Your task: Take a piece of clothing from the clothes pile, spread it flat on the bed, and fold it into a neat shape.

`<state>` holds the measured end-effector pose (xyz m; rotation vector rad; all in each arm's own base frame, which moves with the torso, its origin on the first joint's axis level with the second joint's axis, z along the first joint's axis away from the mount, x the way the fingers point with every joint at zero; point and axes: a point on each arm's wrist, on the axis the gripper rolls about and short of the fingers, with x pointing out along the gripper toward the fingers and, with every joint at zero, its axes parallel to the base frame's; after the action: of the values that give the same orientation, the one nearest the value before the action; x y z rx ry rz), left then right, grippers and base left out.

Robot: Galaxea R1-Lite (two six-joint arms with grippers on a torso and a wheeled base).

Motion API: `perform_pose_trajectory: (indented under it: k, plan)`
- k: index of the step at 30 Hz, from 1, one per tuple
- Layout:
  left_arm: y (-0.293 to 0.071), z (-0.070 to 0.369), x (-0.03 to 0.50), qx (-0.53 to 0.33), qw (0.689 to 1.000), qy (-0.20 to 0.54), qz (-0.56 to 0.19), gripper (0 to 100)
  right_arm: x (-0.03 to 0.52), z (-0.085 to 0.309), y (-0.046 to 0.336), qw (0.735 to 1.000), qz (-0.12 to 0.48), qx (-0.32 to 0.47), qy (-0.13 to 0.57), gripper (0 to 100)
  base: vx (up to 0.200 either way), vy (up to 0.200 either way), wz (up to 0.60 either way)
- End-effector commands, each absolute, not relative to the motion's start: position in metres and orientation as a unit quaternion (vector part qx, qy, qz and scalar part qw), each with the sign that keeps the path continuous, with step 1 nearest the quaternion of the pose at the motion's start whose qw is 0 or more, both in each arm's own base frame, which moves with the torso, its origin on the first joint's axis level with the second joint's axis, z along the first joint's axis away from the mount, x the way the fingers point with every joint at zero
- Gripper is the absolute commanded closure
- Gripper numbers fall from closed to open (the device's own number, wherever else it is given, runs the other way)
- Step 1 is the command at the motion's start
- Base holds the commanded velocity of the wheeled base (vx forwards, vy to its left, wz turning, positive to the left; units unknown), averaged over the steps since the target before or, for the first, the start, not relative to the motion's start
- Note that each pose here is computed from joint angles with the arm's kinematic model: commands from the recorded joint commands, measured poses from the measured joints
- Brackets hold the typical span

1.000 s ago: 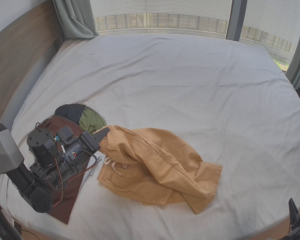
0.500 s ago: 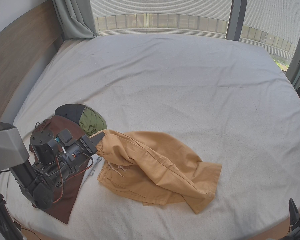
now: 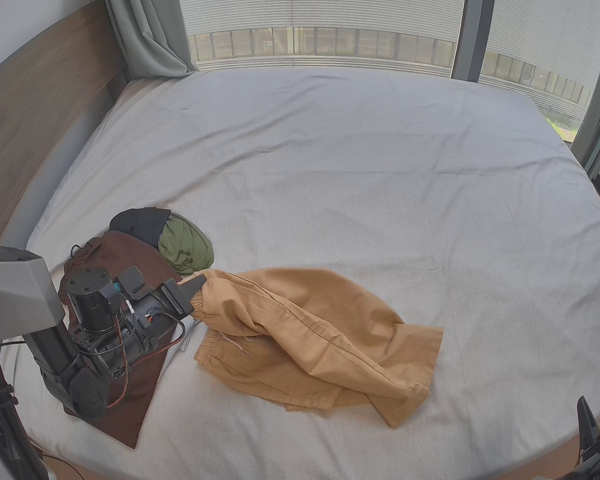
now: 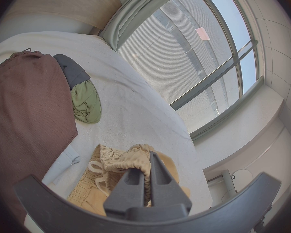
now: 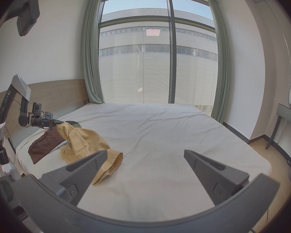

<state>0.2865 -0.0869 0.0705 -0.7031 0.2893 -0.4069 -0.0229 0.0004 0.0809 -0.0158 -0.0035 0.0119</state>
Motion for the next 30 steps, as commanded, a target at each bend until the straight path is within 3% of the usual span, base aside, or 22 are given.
perform_pose_trajectory:
  k: [1,14,18,21,30]
  plan:
    - [-0.087,0.067,0.287,-0.341,0.908,0.146,-0.195,100,-0.023,0.076,0.000,1.000,0.005,-0.008,-0.002,0,0.000,0.000,0.00]
    - [-0.086,0.069,0.287,-0.338,0.910,0.140,-0.195,100,-0.023,0.077,0.000,1.000,0.005,-0.015,-0.006,0,0.000,0.000,0.00]
    - [-0.086,0.070,0.287,-0.339,0.910,0.139,-0.195,100,-0.027,0.111,0.000,0.995,0.005,-0.019,-0.095,0,0.000,0.000,0.00]
    - [-0.087,0.070,0.288,-0.338,0.910,0.137,-0.196,100,-0.021,0.133,0.000,0.997,0.006,-0.018,-0.074,0,0.000,0.000,0.00]
    - [-0.086,0.075,0.287,-0.338,0.910,0.131,-0.201,100,-0.007,0.141,0.000,0.999,0.037,0.010,0.025,0,0.000,0.000,0.00]
